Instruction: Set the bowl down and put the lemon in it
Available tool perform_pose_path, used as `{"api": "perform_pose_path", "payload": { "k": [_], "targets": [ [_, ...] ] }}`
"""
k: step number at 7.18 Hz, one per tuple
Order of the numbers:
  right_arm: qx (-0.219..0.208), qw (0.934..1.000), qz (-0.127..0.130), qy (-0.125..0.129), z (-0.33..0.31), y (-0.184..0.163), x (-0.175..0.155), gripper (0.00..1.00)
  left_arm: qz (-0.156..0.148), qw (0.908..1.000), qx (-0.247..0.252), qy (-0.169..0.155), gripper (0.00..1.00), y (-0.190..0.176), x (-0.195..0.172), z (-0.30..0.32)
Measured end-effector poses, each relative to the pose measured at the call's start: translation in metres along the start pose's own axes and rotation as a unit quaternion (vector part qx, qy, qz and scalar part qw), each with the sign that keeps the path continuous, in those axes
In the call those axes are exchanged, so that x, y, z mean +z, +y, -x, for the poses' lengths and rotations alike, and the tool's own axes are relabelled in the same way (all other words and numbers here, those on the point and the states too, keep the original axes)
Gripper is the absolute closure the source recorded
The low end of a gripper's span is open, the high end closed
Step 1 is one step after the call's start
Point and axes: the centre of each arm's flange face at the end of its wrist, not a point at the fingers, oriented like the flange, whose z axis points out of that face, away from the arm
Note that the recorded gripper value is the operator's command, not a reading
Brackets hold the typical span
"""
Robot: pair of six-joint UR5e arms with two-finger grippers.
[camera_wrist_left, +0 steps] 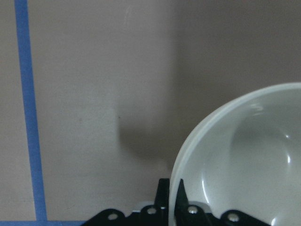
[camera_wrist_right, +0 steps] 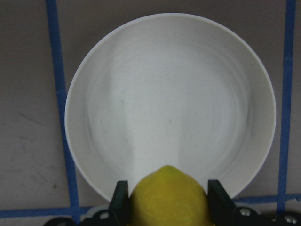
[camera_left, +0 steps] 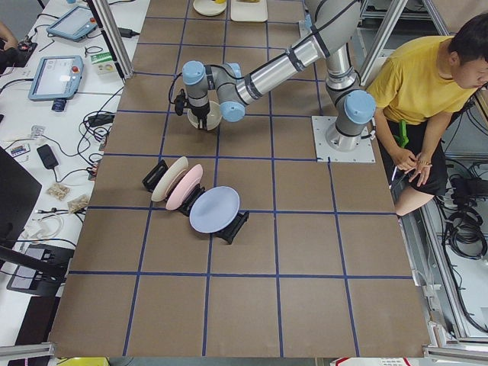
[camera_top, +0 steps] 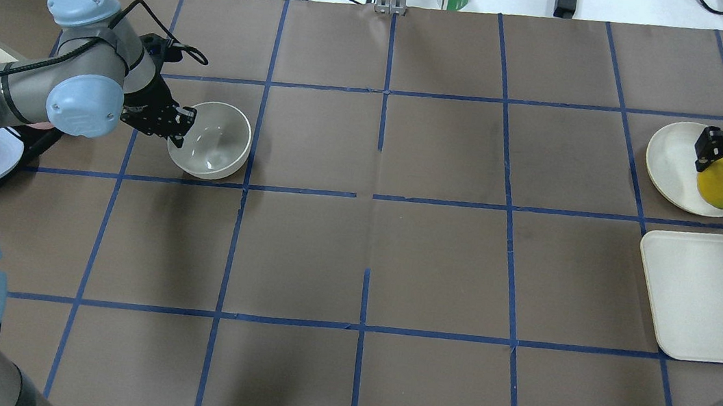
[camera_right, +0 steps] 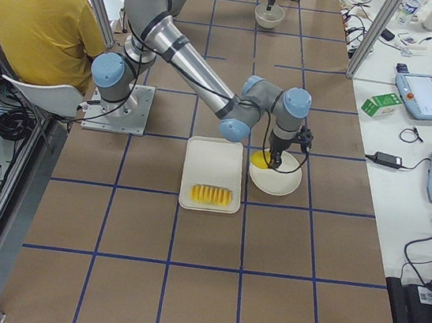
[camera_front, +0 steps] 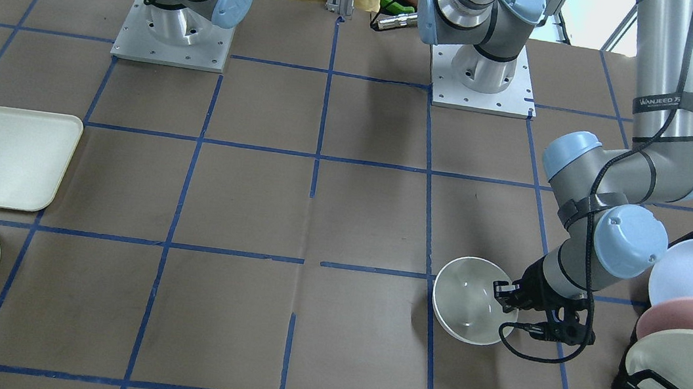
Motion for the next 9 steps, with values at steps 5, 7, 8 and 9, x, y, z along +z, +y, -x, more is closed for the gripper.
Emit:
{"api": "perform_pose_path", "payload": {
  "k": [5, 7, 8, 9],
  "targets": [
    [0.054, 0.9970, 0.053, -0.016, 0.136, 0.077, -0.151, 1.00, 0.006, 0.9975, 0.035, 0.061, 1.00, 0.021, -0.049, -0.071],
    [0.044, 0.9977, 0.050, -0.008, 0.216, 0.084, -0.164, 1.00, -0.006, 0.9971, 0.027, 0.070, 1.00, 0.044, -0.054, -0.174],
    [0.031, 0.9987, 0.041, -0.005, 0.242, 0.086, -0.168, 1.00, -0.021, 0.9970, 0.014, 0.073, 1.00, 0.055, -0.049, -0.221],
    [0.017, 0.9995, 0.028, -0.002, 0.261, 0.086, -0.172, 1.00, -0.025, 0.9968, 0.004, 0.075, 1.00, 0.067, -0.036, -0.255]
  ]
}}
